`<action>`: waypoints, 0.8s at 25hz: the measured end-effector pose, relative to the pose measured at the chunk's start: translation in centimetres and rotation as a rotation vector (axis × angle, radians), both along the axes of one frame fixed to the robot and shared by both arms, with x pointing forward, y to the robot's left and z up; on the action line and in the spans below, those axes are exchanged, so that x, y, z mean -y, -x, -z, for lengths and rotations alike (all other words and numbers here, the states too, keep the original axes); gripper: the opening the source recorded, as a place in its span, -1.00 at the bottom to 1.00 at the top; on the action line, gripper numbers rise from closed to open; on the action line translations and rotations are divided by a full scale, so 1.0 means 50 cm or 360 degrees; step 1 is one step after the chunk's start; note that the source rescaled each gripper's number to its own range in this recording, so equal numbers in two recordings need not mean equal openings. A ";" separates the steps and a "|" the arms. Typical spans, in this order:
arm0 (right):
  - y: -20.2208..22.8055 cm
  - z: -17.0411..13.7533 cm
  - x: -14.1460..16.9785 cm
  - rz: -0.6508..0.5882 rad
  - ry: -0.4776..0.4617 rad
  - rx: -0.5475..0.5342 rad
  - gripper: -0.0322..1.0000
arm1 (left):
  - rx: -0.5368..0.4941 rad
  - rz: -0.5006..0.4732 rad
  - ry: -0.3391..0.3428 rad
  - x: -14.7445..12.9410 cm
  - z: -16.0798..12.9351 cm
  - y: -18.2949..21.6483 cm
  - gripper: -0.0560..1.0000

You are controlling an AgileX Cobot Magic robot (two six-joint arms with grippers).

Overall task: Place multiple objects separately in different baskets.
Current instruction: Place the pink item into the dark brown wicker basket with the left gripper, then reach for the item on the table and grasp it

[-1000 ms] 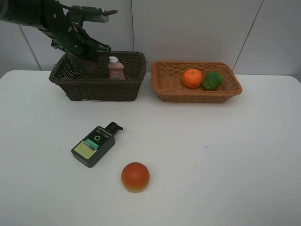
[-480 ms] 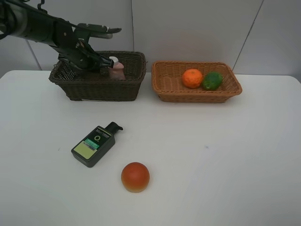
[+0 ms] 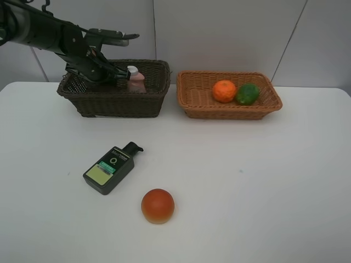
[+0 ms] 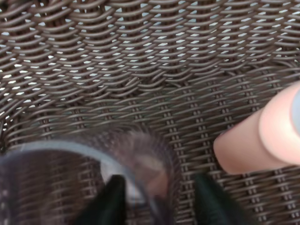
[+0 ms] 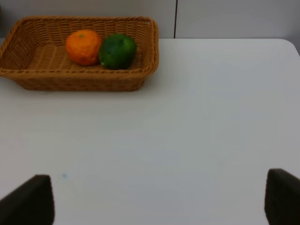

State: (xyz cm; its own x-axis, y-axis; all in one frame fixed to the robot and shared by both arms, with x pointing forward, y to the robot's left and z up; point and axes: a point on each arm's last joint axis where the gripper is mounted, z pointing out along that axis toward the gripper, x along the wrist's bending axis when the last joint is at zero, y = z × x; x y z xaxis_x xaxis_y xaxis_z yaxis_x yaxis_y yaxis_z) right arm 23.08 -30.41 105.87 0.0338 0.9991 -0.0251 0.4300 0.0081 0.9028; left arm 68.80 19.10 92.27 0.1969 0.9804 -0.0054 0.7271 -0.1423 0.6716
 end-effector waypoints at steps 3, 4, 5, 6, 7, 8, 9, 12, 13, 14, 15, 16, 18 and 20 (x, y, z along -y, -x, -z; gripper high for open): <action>0.000 0.000 0.000 0.0000 0.0000 0.0000 0.91 | -0.0012 0.0000 -0.0004 0.000 0.001 0.001 0.64; 0.000 0.000 0.000 0.0000 0.0000 0.0000 0.91 | -0.0013 0.0000 -0.0004 0.000 0.001 0.001 0.76; 0.000 0.000 0.000 0.0000 0.0000 0.0000 0.91 | -0.0017 -0.0001 -0.0006 0.000 0.000 0.002 0.83; 0.000 0.000 0.000 0.0000 0.0000 0.0000 0.91 | -0.0022 -0.0002 -0.0007 0.000 -0.002 0.003 0.86; 0.000 0.000 0.000 0.0000 0.0000 0.0000 0.91 | -0.0027 -0.0004 -0.0009 -0.001 -0.005 0.004 0.88; 0.000 0.000 0.000 0.0000 0.0000 0.0000 0.91 | -0.0021 -0.0004 -0.0008 -0.001 -0.012 0.005 0.89; 0.000 0.000 0.000 0.0000 0.0000 0.0000 0.91 | -0.0013 -0.0006 -0.0006 -0.002 -0.021 0.006 0.90; 0.000 0.000 0.000 0.0000 0.0000 0.0000 0.91 | 0.0013 -0.0009 -0.0002 -0.004 -0.054 0.013 0.91; 0.000 0.000 0.000 0.0000 0.0000 0.0000 0.91 | 0.0024 -0.0010 0.0000 -0.004 -0.065 0.015 0.91; 0.000 0.000 0.000 0.0000 0.0000 0.0000 0.91 | 0.0026 -0.0012 -0.0001 -0.005 -0.074 0.017 0.91; 0.000 0.000 0.000 0.0000 0.0000 0.0000 0.91 | 0.0032 -0.0014 0.0000 -0.006 -0.083 0.020 0.91; 0.000 0.000 0.000 0.0000 0.0000 0.0000 0.91 | 0.0037 -0.0015 0.0000 -0.007 -0.092 0.022 0.91; 0.000 0.000 0.000 0.0000 0.0000 0.0000 0.91 | 0.0040 -0.0018 -0.0001 -0.008 -0.108 0.027 0.91; 0.000 0.000 0.000 0.0000 0.0000 0.0000 0.91 | 0.0051 -0.0021 0.0001 -0.010 -0.126 0.033 0.91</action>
State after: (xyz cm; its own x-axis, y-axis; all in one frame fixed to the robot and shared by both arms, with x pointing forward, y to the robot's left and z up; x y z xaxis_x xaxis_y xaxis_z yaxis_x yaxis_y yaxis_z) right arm 23.08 -30.41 105.87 0.0338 0.9991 -0.0251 0.4300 0.0081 0.9028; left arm 67.17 19.61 98.56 0.1840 0.9829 0.0003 0.7070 -0.1325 0.6947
